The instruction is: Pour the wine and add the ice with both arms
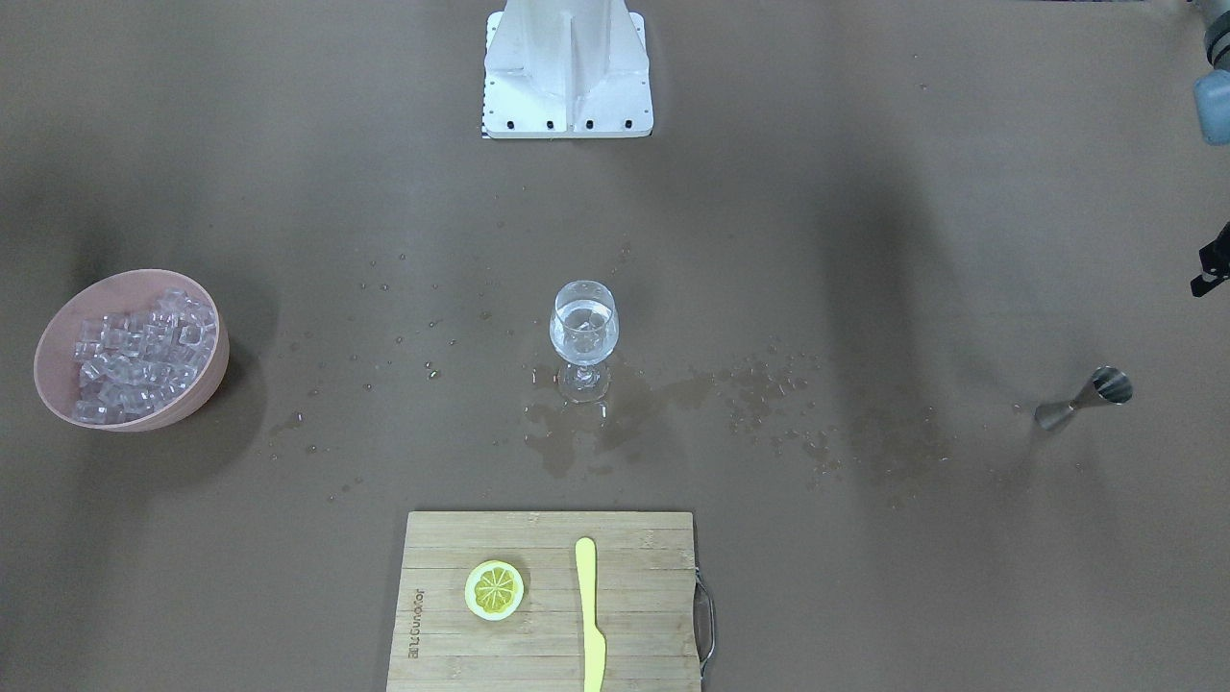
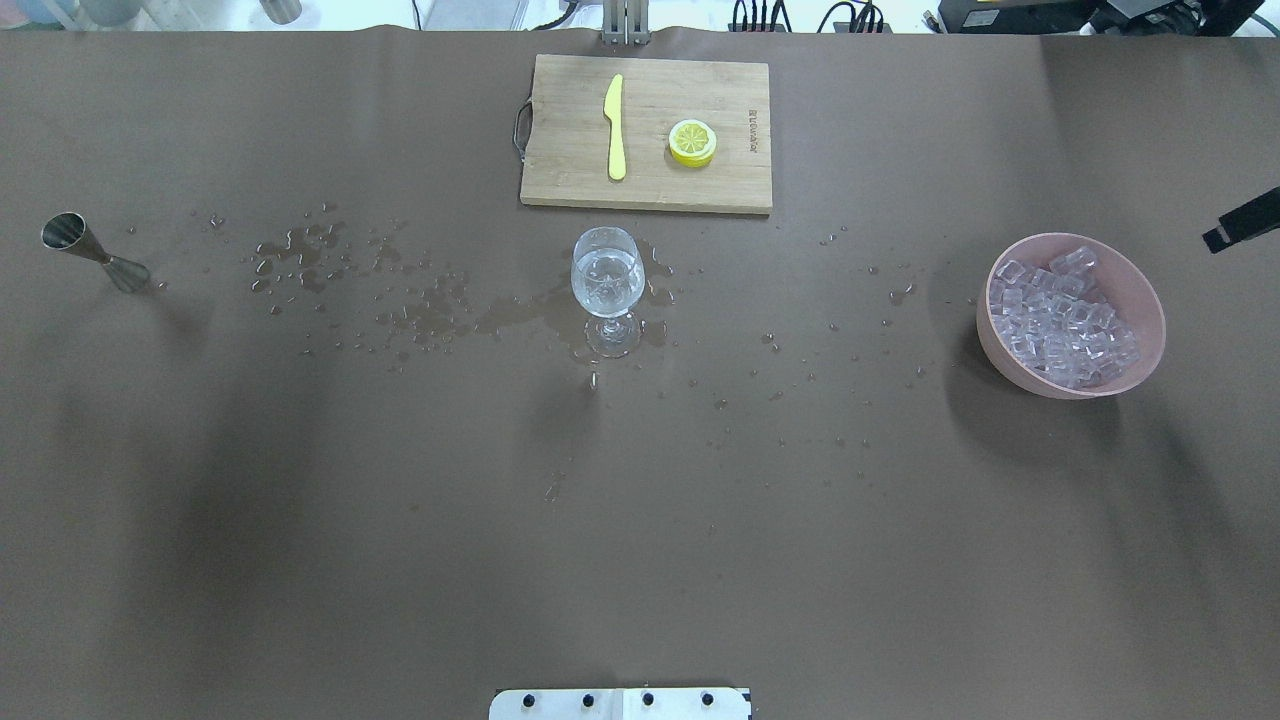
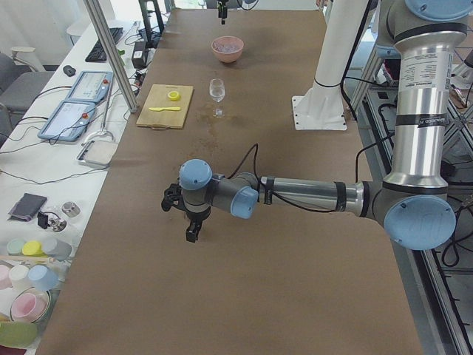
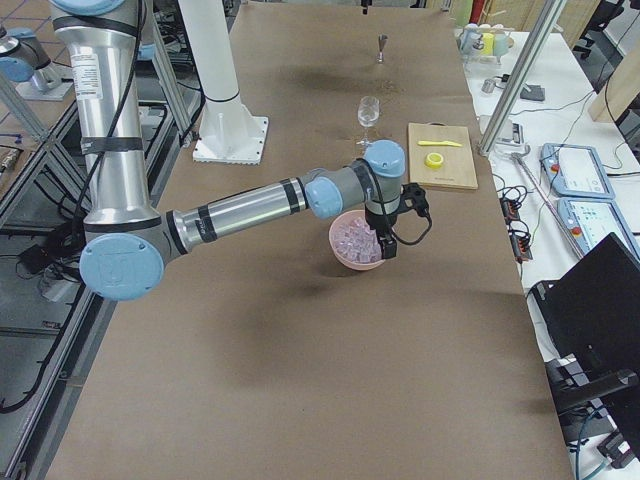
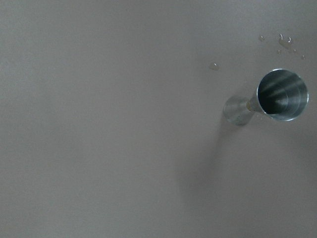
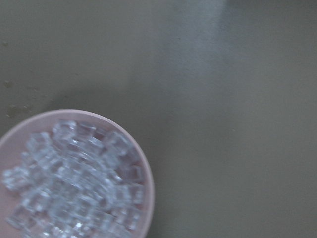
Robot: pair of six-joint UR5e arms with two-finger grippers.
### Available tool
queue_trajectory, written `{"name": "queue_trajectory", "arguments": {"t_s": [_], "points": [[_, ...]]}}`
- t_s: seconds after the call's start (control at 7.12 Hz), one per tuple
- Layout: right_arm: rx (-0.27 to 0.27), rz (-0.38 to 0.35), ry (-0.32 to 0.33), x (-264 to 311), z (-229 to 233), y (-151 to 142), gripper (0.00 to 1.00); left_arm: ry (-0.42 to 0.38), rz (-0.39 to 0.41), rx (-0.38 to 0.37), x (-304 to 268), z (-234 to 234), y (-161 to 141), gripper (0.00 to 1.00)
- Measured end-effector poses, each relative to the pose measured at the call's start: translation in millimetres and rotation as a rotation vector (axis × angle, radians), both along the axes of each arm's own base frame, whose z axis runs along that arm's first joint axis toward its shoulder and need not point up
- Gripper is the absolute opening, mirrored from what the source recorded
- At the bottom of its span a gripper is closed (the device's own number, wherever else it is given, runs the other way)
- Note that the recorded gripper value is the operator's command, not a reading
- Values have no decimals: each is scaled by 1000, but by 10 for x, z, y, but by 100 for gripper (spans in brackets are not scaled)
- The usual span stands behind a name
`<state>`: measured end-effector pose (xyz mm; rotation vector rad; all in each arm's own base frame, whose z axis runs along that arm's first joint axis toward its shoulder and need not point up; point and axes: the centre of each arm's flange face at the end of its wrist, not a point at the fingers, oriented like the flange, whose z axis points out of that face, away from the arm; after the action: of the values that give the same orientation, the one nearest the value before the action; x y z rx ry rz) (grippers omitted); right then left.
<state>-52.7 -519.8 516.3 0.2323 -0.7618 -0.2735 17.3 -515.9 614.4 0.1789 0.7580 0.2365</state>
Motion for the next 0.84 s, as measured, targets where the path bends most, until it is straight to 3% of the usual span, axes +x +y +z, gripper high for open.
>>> {"name": "queue_trajectory", "arguments": {"t_s": [0.28, 0.56, 0.84], "points": [[-2, -66, 46, 528, 624, -47, 100, -18, 4, -61, -60, 303, 145, 98], [-12, -110, 55, 657, 773, -133, 100, -20, 5, -87, -74, 472, 209, 98], [-39, -111, 16, 650, 827, -91, 100, -15, 6, -66, -63, 487, 181, 98]]}}
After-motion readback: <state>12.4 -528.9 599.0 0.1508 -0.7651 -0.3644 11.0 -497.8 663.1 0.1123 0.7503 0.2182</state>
